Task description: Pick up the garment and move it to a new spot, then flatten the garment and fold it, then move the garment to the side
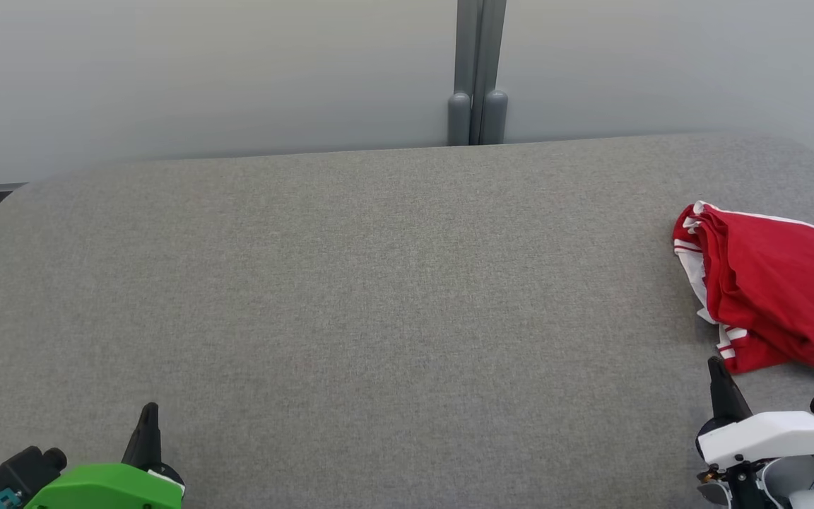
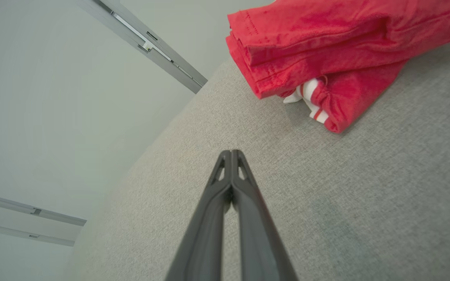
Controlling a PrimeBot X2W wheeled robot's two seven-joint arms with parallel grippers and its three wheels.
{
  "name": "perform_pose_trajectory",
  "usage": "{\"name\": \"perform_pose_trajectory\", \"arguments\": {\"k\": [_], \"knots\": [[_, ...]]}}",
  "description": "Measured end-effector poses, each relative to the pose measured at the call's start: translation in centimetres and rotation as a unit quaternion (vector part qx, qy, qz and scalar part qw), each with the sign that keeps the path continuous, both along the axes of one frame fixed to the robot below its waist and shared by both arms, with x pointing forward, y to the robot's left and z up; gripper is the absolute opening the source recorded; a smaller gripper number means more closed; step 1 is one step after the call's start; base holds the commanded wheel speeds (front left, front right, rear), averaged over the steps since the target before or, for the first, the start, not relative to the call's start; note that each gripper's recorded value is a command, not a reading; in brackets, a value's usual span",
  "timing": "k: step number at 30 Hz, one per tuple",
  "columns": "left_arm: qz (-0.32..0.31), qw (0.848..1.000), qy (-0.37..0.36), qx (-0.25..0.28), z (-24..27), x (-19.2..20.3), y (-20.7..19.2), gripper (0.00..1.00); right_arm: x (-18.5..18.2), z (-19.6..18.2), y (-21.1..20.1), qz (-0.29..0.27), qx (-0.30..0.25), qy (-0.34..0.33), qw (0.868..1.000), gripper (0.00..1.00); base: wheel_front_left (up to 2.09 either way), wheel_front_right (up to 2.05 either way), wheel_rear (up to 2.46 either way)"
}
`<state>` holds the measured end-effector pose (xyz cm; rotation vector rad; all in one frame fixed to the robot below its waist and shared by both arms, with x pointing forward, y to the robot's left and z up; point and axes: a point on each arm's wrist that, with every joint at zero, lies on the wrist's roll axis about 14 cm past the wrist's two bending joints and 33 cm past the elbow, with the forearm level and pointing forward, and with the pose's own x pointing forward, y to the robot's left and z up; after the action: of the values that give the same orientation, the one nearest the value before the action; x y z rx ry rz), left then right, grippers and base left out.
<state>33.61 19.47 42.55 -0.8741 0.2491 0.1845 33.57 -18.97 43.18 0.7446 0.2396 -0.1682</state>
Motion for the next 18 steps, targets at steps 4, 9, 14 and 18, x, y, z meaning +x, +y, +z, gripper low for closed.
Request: {"name": "perform_pose_trajectory", "arguments": {"k": [4, 9, 14, 18], "knots": [[0.006, 1.000, -0.005, -0.024, 0.3, 0.4, 0.0, 0.00, 0.3, 0.3, -0.2, -0.008, 0.029, -0.004, 1.000, 0.00, 0.00, 0.00, 0.00], [0.012, 0.998, -0.009, -0.055, 0.6, 0.7, 0.1, 0.00, 0.6, 0.5, -0.3, -0.016, 0.067, -0.007, 0.998, 0.00, 0.00, 0.00, 0.00], [0.013, 0.996, -0.015, -0.088, 0.9, 1.0, -0.2, 0.00, 0.9, 0.8, -0.4, -0.024, 0.105, -0.012, 0.994, 0.00, 0.00, 0.00, 0.00], [0.015, 0.993, -0.024, -0.116, 1.5, 1.5, -0.4, 0.00, 1.3, 1.3, -0.6, -0.031, 0.134, -0.021, 0.990, 0.00, 0.00, 0.00, 0.00]]}}
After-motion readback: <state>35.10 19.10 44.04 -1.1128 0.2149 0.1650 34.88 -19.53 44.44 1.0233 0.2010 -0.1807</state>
